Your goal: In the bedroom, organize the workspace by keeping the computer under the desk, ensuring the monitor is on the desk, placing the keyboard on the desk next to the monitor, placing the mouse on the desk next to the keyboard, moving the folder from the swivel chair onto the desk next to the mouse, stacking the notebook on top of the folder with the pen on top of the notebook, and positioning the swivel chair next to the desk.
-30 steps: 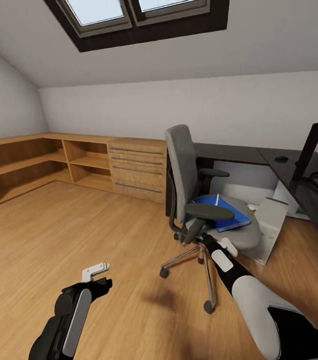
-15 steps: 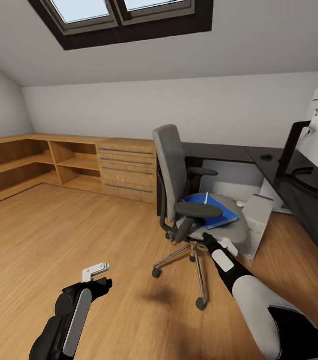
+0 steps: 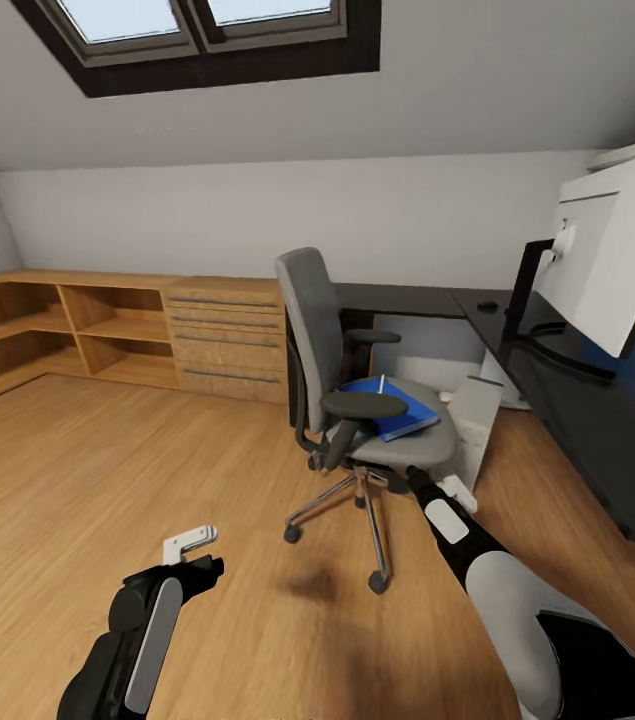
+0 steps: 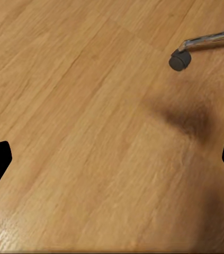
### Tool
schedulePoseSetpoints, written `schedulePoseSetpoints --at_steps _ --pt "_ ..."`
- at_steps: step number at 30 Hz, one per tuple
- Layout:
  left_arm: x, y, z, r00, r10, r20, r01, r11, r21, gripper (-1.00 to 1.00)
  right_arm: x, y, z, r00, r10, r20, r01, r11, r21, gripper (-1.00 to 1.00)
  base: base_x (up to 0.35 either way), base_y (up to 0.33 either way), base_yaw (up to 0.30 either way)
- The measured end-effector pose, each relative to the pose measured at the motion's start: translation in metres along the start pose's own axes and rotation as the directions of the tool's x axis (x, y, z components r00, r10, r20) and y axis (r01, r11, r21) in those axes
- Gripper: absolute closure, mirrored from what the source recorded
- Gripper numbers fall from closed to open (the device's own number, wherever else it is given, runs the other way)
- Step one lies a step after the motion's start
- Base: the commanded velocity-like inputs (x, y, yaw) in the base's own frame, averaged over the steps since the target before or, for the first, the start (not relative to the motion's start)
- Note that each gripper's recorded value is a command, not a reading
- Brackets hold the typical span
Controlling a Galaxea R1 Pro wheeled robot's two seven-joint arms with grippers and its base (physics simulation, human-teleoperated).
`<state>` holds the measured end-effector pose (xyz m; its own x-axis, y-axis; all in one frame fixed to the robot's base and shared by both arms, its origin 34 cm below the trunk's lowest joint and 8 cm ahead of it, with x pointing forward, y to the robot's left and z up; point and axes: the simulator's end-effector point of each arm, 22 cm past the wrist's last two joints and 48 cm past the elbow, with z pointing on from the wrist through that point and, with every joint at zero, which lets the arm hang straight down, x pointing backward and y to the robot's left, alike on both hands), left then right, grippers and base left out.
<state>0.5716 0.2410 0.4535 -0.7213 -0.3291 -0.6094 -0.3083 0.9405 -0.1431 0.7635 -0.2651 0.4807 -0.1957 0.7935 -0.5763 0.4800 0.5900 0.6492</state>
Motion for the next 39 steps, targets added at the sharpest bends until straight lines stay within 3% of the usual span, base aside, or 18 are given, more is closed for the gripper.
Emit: schedulePoseSetpoints --at_steps 7,13,25,39 --pt "0.0 0.0 0.0 1.0 0.0 0.0 0.0 1.0 -0.001 -1.0 -0.004 -0.003 0.001 1.0 0.002 0.007 -0.002 1.0 0.004 -1.0 -0.012 0.002 -0.011" --pt "0.0 0.0 0.0 1.0 0.0 0.001 0.0 1.0 -0.001 -1.0 -0.039 -0.025 0.004 0.997 0.01 0.07 -0.012 0.999 0.033 -1.0 0.0 0.0 0.0" --pt "0.0 0.0 0.0 1.0 -0.002 0.0 0.002 1.0 0.001 -1.0 -0.071 -0.049 0.005 0.988 0.085 0.128 -0.094 0.994 0.063 -1.0 0.048 0.0 0.0" --pt "0.01 0.006 0.006 1.0 -0.009 -0.026 0.009 1.0 -0.011 -1.0 -0.117 -0.081 0.004 0.979 0.077 0.191 -0.098 0.99 0.101 -1.0 0.145 0.0 0.0"
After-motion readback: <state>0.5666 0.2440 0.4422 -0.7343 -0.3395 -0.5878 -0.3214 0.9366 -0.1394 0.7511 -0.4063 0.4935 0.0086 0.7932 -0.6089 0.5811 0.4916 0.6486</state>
